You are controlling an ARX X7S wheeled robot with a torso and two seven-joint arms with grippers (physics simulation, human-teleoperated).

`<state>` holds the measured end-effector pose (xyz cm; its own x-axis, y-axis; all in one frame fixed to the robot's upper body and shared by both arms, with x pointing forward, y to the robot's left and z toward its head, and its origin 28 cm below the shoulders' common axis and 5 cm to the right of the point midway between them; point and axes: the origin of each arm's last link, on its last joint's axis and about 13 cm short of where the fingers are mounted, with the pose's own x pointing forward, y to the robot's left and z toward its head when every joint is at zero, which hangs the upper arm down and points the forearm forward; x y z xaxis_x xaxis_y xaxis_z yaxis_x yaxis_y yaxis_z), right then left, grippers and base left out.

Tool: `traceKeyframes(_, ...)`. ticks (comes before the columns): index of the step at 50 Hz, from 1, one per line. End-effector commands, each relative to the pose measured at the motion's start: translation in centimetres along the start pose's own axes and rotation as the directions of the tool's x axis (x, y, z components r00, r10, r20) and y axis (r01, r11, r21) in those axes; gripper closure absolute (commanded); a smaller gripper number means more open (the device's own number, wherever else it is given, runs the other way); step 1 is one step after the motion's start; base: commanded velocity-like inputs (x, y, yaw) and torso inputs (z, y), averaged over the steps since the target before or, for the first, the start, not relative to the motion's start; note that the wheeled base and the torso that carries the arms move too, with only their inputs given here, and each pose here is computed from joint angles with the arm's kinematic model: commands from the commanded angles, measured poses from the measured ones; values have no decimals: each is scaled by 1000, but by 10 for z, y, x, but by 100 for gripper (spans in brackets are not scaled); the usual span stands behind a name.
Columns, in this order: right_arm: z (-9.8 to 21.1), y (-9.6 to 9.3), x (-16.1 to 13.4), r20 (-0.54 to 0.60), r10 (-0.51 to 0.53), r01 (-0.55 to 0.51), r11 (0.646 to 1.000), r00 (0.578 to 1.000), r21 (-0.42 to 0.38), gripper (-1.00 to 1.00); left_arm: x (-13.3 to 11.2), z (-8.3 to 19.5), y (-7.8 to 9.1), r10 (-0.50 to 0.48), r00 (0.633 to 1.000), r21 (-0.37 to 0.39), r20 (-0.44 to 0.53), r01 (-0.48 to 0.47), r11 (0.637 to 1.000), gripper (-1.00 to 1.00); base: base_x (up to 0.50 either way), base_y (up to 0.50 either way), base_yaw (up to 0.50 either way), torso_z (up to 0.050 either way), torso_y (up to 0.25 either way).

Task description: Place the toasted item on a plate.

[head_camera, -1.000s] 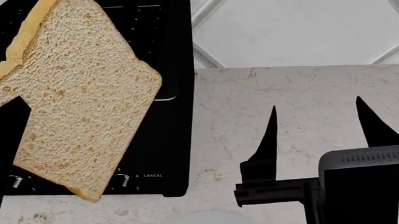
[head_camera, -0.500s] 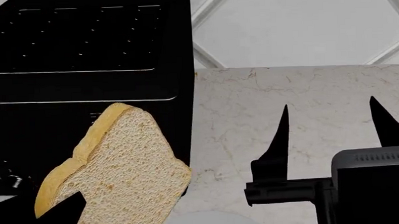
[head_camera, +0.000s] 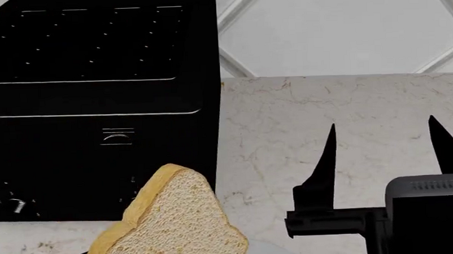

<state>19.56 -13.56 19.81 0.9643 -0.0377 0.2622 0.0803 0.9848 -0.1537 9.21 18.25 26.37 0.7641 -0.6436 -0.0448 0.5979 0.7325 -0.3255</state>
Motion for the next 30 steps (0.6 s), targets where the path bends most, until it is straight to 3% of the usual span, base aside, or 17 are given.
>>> traceKeyframes(1, -4, 0, -1, -7, -4, 4, 1000, 1000, 0, -100, 7, -15, -6, -5, 999, -99, -42, 1, 995, 100, 0, 0, 0, 0, 0)
traceKeyframes(13, -5, 0, -3, -11, -10, 10, 1000, 1000, -2, -100, 9, -20, -6, 43, 999, -178, -27, -47, 983, 100, 0, 0, 0, 0, 0)
traceKeyframes(15, -6, 0, -3, -11, -11, 11, 1000, 1000, -2, -100, 9, -22, -7, 38, 999, -219, -30, -44, 975, 100, 0, 0, 0, 0, 0)
traceKeyframes(16, -5, 1, -3, -12, -8, 8, 1000, 1000, -4, -100, 10, -26, -5, 73, 996, -188, -43, -80, 979, 100, 0, 0, 0, 0, 0)
traceKeyframes(17, -5, 1, -3, -11, -7, 7, 1000, 1000, -5, -100, 9, -28, -7, 44, 998, -222, -53, -55, 973, 100, 0, 0, 0, 0, 0)
traceKeyframes(18, -4, 0, -3, -9, -10, 10, 1000, 1000, -2, -100, 9, -31, -7, 64, 996, -197, -58, -74, 978, 100, 0, 0, 0, 0, 0)
traceKeyframes(19, -5, 0, -3, -11, -12, 12, 1000, 1000, -7, -100, 8, -32, -8, 42, 997, -237, -68, -58, 970, 100, 0, 0, 0, 0, 0)
traceKeyframes(24, -7, 1, -4, -15, -13, 12, 1000, 1000, -5, -100, 8, -35, -6, 69, 995, -213, -76, -84, 974, 100, 0, 0, 0, 0, 0)
traceKeyframes(26, -7, 1, -3, -16, -10, 10, 1000, 1000, -5, -100, 7, -33, -6, 72, 994, -258, -79, -90, 962, 100, 0, 0, 0, 0, 0)
traceKeyframes(30, -6, 1, -2, -16, -8, 8, 1000, 1000, -6, -100, 8, -32, -8, 54, 997, -271, -62, -69, 960, 100, 0, 0, 0, 0, 0)
